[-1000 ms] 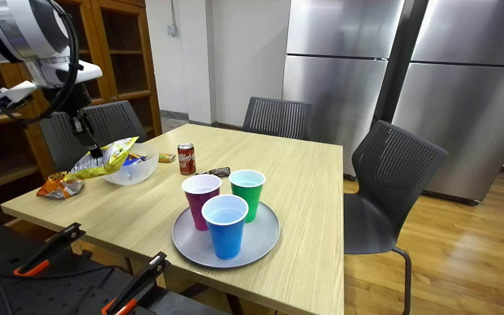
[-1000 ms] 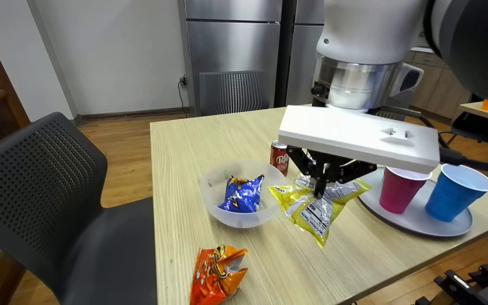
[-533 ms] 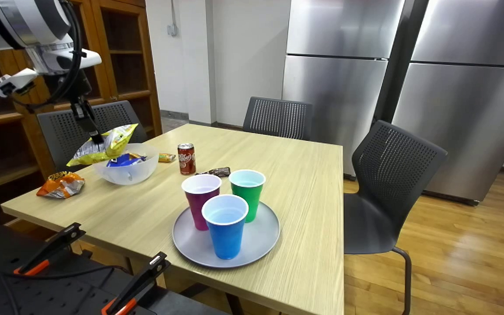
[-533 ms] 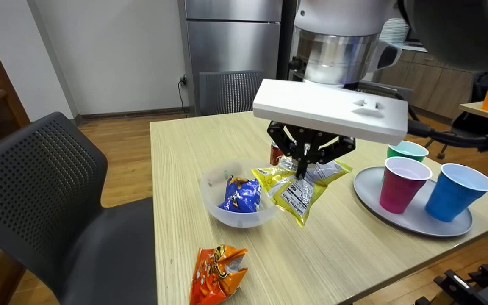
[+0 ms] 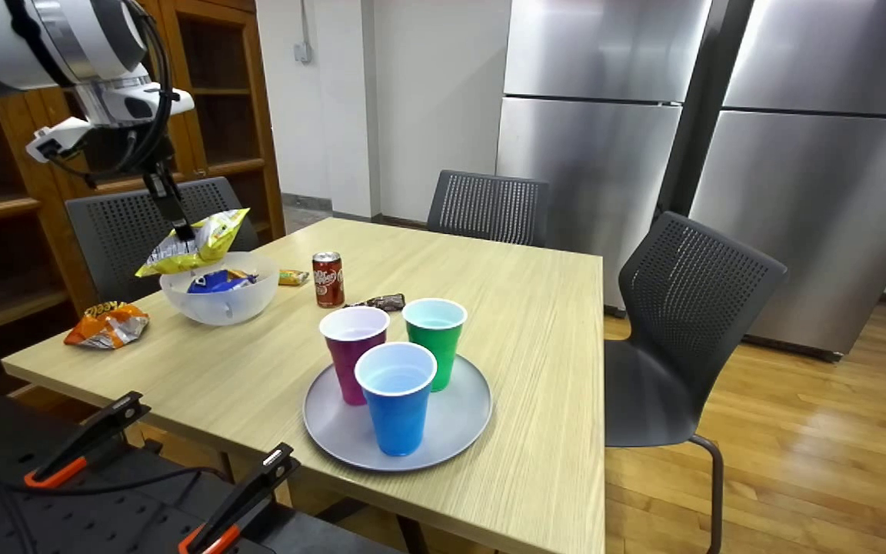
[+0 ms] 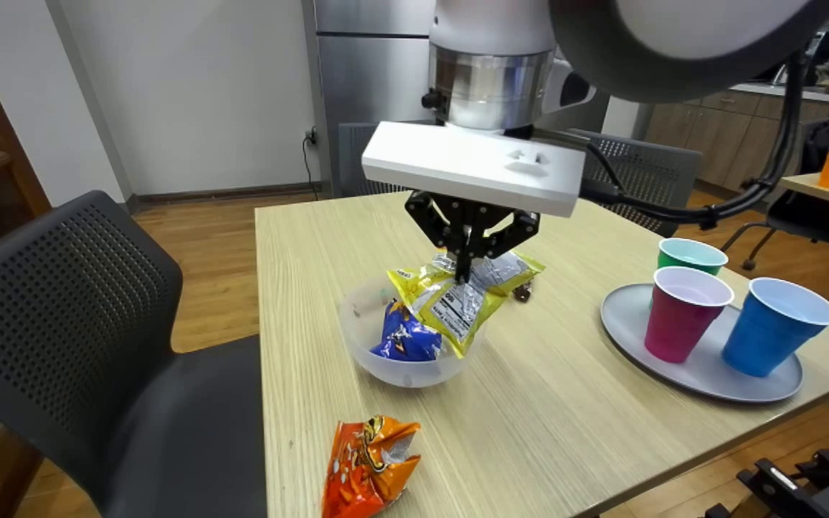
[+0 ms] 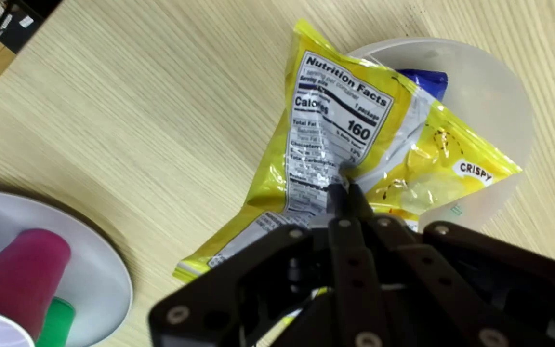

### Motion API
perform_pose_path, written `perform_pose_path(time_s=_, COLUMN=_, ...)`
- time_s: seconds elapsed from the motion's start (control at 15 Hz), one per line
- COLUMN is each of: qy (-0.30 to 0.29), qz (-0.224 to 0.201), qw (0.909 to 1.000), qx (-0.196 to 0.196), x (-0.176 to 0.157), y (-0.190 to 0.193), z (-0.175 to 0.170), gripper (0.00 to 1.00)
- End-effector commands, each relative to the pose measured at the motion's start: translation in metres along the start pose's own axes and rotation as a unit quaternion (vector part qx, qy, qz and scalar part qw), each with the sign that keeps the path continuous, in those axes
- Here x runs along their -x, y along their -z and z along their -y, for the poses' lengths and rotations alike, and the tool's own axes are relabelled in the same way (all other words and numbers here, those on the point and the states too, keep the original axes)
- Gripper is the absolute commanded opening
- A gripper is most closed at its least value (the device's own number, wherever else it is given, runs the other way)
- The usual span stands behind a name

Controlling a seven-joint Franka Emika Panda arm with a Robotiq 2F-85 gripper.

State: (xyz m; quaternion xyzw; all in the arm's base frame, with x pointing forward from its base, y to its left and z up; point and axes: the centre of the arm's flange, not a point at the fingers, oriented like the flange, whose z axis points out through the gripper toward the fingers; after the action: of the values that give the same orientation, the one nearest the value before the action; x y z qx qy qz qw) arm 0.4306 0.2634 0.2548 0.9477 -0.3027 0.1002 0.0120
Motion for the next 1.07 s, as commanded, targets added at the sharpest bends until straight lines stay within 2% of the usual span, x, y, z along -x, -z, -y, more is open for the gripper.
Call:
perform_pose_path(time_s=0.0, qy=0.005, qz=0.0, qw=0.9999, qx=0.014, x=-0.015, y=-0.013, z=0.035, gripper=0.0)
perform_pose_path(time_s=0.47, qy=-0.004, qz=0.007, qw=0.9997, qx=0.023, x=-0.032, y=-0.034, z=0.071, gripper=0.0)
perform_pose_path(time_s=1.0, qy=0.004, qz=0.012, qw=0.9996, qx=0.024, x=-0.028, y=-0.041, z=0.109, gripper=0.0)
